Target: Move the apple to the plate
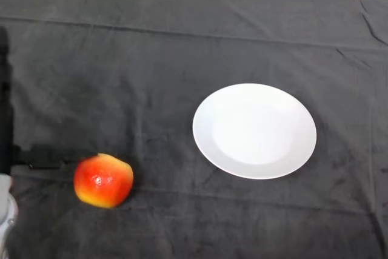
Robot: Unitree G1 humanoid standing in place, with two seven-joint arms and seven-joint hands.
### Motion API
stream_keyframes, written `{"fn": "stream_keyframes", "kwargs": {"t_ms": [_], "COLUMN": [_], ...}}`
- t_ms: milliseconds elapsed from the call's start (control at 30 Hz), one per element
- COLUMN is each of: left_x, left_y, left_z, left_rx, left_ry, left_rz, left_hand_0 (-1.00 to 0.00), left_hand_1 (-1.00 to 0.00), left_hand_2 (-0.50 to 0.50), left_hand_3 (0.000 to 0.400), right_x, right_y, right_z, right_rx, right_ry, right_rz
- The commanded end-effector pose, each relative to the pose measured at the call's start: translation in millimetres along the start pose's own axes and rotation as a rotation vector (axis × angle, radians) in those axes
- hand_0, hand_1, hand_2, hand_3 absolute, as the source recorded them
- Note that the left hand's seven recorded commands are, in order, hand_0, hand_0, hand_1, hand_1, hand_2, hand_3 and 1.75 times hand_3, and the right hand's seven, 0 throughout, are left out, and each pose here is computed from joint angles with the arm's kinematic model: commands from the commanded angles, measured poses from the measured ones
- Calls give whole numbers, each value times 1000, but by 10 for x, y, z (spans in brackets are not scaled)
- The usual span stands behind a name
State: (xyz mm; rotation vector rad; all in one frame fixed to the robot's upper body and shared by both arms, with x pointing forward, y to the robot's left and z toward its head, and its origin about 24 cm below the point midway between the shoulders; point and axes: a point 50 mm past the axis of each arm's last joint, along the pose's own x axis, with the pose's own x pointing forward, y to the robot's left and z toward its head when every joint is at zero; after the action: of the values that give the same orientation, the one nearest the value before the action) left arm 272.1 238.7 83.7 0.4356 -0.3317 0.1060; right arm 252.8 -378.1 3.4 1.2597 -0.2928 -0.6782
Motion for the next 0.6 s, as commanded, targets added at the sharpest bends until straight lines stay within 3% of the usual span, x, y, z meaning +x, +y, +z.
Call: {"fn": "stream_keyframes", "kwargs": {"t_ms": [33,600], "left_x": [-56,-149], "left_y": [-22,-195], "left_z": [43,103], "left_rx": [-3,24], "left_ry": [0,33], "left_rz": [-41,-290], "left_hand_0": [0,0], "left_hand_1": [0,0], "left_hand_2": [0,0], "left_hand_3": [0,0], "right_x": [53,52], "right_y": [136,137], "right_z": [52,51], "right_rx": [20,18], "right_ry": [-36,-36], "right_rz": [41,40]}}
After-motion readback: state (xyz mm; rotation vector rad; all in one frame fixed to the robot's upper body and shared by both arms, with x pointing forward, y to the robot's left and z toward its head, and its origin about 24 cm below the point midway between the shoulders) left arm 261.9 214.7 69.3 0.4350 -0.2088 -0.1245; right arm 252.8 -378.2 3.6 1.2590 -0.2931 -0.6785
